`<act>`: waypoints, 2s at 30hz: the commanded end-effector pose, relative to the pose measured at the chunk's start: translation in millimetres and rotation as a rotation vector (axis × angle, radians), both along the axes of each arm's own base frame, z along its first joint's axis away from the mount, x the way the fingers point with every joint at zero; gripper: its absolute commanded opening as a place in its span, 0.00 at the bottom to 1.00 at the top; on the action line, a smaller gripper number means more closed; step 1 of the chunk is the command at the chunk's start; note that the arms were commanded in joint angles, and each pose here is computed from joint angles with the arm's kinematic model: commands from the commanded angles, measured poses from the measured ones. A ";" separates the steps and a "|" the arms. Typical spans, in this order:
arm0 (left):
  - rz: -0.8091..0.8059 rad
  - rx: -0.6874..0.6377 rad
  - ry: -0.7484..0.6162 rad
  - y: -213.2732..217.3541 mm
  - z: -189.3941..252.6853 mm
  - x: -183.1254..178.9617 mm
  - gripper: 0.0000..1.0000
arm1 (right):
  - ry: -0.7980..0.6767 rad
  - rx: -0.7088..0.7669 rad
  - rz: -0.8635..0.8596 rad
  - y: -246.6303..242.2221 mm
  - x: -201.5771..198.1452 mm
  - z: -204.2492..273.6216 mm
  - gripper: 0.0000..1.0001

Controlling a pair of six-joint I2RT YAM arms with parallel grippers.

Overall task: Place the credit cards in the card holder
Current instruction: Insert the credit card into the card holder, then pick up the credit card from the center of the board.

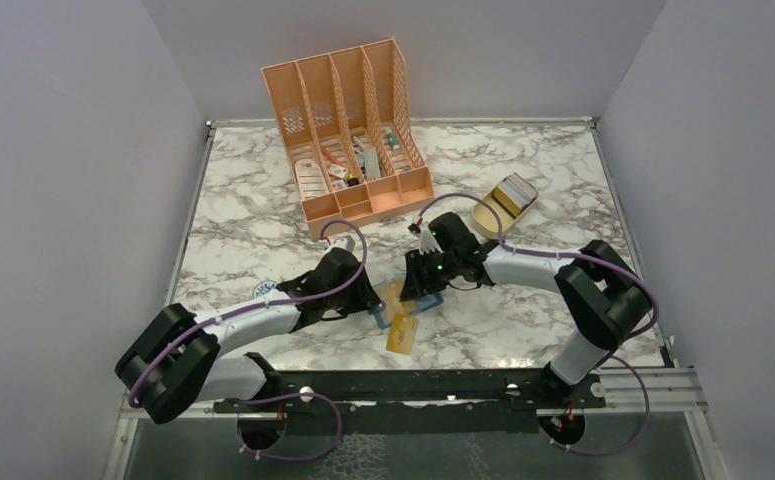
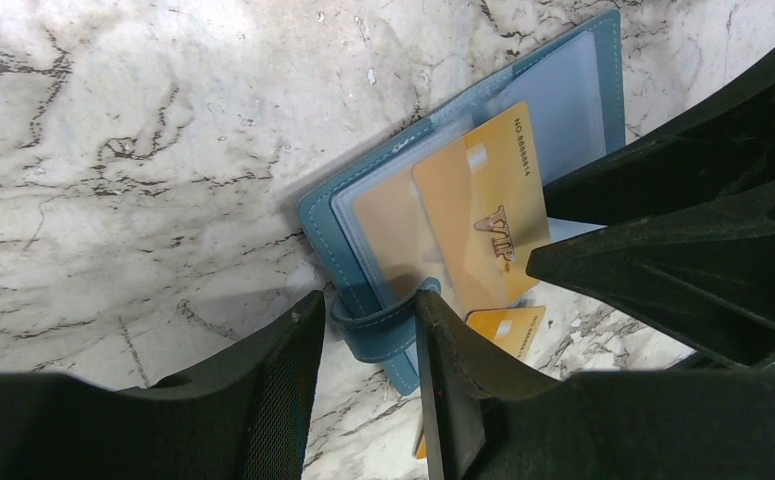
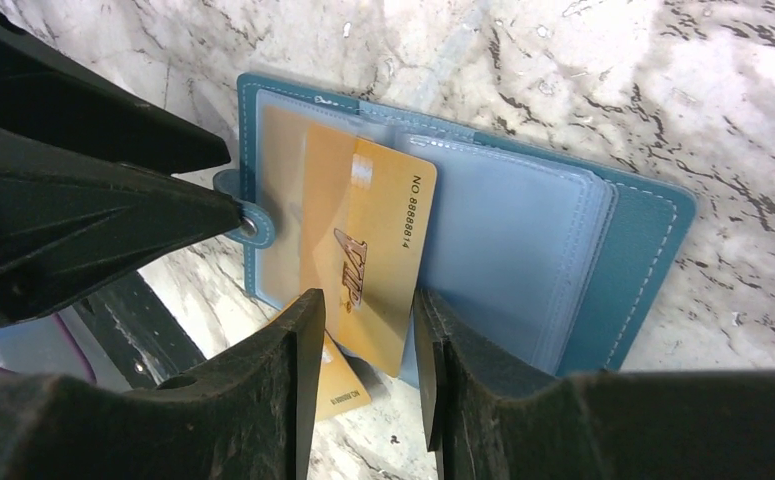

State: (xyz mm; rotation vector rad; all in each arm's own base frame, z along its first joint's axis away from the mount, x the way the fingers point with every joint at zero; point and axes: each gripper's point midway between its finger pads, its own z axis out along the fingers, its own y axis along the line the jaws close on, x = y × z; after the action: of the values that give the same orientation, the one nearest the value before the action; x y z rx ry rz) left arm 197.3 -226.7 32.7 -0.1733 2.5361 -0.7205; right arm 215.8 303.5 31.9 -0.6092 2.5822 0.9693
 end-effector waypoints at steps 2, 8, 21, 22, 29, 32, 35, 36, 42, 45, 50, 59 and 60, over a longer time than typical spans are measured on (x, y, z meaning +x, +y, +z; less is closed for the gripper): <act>-0.007 -0.047 -0.011 -7.4 1.8 3.4 0.41 | 0.002 0.045 0.050 8.0 -5.3 -4.9 0.38; -0.008 -0.071 -0.011 -9.7 1.7 2.0 0.41 | 0.032 0.083 0.047 13.4 -8.7 -4.0 0.36; -0.013 -0.121 0.009 -16.7 -2.3 -1.6 0.41 | 0.107 0.108 -0.044 18.2 -16.1 -12.0 0.28; -0.013 -0.122 0.009 -16.9 -2.2 -1.5 0.41 | 0.110 0.102 -0.055 17.1 -15.8 -13.8 0.27; -0.010 -0.125 0.005 -17.1 -0.8 -0.8 0.41 | 0.127 0.118 -0.097 19.4 -17.1 -14.6 0.15; -0.011 -0.126 0.010 -17.6 -1.7 -1.3 0.41 | 0.121 0.124 -0.106 20.1 -16.1 -13.7 0.15; -0.008 -0.120 0.010 -16.2 -2.2 -1.5 0.41 | 0.098 0.094 -0.109 16.7 -12.4 -11.6 0.22; -0.006 -0.116 0.009 -15.2 -1.9 -1.3 0.41 | 0.082 0.078 -0.111 14.3 -10.5 -9.4 0.25; 0.006 -0.058 -0.003 -6.5 2.1 1.4 0.44 | 0.017 0.035 -0.133 -3.9 -12.1 10.5 0.44; 0.009 -0.041 -0.005 -2.9 8.7 1.5 0.45 | 0.026 0.050 -0.143 -10.9 -22.3 13.5 0.50; -0.016 -0.031 0.001 0.2 20.6 -5.4 0.46 | 0.040 0.064 -0.172 -21.9 -34.9 14.0 0.52; -0.157 -0.169 0.077 -18.3 33.9 -50.9 0.41 | 0.058 0.104 -0.211 -27.5 -50.3 14.8 0.51; -0.170 -0.177 0.083 -21.0 34.9 -56.3 0.40 | 0.059 0.104 -0.210 -26.8 -51.8 14.0 0.51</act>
State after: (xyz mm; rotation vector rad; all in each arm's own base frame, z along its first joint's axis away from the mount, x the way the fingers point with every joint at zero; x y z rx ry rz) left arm 172.0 -237.1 63.2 -0.1199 2.5357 -0.9044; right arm 162.5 273.8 42.8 -0.3189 2.5933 1.0542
